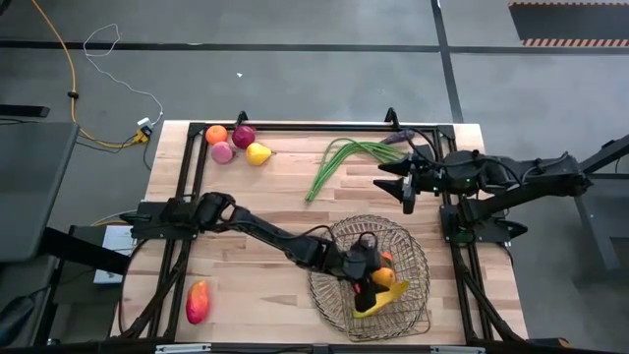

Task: Build produce basket
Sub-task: Put the lemon into the wire basket, then put the beans into the wire basket

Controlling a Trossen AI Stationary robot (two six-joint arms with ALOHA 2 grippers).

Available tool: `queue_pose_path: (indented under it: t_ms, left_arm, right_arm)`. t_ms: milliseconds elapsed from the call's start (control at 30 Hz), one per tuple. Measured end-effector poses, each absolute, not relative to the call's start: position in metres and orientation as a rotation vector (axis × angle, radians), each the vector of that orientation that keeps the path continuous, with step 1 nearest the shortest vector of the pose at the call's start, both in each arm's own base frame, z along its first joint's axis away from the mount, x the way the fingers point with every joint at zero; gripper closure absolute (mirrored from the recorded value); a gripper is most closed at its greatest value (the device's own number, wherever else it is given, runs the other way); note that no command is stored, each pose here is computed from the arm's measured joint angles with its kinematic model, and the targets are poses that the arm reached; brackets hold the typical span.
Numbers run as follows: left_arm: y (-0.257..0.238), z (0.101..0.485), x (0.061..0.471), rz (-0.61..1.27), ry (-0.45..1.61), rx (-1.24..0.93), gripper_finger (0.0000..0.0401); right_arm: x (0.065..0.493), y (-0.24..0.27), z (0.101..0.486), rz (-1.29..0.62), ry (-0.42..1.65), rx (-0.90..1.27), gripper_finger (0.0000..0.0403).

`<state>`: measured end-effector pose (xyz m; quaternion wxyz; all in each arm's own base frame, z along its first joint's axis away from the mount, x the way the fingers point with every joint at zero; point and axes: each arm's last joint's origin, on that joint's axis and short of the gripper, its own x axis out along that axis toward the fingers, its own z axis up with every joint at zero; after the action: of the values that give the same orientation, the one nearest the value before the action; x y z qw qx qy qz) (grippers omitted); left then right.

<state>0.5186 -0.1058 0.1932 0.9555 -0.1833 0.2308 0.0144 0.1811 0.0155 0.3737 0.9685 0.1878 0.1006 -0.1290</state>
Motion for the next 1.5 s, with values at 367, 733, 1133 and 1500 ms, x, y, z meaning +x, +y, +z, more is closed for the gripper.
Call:
queue_pose_path:
  t_ms: [367, 733, 1133, 1500]
  left_arm:
    - [-0.1, 0.193, 0.52, 0.021, 0.472, -0.353, 0.0129]
    - [-0.09, 0.208, 0.516, -0.051, 0.498, -0.342, 0.0076]
    - [-0.033, 0.353, 0.423, 0.237, 0.568, -0.094, 0.0087]
    - [-0.055, 0.403, 0.278, 0.44, 0.332, -0.04, 0.0102]
  right_arm:
    - [0.181, 0.015, 0.374, -0.281, 0.198, 0.374, 0.0158]
    - [0.181, 0.015, 0.374, -0.279, 0.201, 0.348, 0.0158]
    - [0.179, 0.015, 0.386, -0.253, 0.092, 0.302, 0.0158]
    - [0.18, 0.016, 0.386, -0.207, 0.104, 0.297, 0.0158]
